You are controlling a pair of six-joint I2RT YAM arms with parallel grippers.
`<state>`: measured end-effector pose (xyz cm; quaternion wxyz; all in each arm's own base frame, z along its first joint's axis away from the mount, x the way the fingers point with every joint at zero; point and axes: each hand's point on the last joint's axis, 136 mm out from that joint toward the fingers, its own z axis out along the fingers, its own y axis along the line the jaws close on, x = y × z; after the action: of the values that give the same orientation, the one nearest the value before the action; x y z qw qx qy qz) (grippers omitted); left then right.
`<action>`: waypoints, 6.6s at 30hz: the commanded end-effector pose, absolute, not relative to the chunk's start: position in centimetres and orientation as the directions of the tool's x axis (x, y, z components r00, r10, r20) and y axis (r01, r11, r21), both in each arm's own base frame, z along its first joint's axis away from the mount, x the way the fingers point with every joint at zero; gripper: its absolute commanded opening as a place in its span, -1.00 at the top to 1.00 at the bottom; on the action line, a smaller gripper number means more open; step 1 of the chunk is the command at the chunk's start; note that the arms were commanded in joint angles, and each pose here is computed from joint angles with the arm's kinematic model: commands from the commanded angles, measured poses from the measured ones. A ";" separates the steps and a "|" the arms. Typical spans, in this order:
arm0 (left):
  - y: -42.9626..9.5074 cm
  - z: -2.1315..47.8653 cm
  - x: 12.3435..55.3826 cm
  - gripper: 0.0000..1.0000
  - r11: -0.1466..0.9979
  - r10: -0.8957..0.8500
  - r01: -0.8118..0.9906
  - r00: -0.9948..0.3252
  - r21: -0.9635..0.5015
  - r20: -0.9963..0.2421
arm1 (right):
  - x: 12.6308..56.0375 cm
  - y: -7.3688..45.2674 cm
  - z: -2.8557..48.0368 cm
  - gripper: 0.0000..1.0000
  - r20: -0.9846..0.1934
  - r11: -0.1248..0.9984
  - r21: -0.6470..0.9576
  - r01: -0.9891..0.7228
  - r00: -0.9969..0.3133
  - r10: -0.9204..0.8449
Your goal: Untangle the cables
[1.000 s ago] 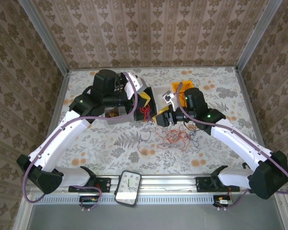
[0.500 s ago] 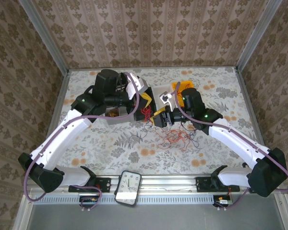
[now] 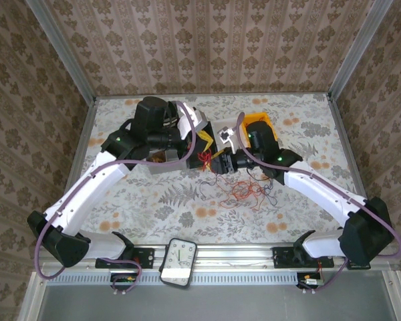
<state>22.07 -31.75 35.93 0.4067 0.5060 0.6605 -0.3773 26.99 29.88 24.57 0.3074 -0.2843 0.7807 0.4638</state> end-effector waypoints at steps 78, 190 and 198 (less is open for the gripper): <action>-22.7 16.3 37.2 -0.61 0.954 -0.031 0.237 -0.536 -0.186 -0.844 | 35.6 12.0 31.5 1.00 -0.816 0.857 0.487 -0.171 -0.440 0.376; -28.4 13.6 33.7 -0.61 0.769 0.199 0.604 -0.539 -0.211 -0.819 | 47.4 15.9 18.3 0.98 -0.602 0.896 0.438 0.070 -0.717 0.351; -29.4 12.7 31.8 -0.60 0.716 0.302 0.674 -0.533 -0.181 -0.790 | 50.7 19.8 17.9 0.17 -0.607 0.880 0.464 -0.104 -0.761 0.230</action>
<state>33.00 -28.85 12.80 0.4019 0.2595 0.8452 -0.2382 50.12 17.82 15.28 0.3298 0.0869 0.9172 0.2060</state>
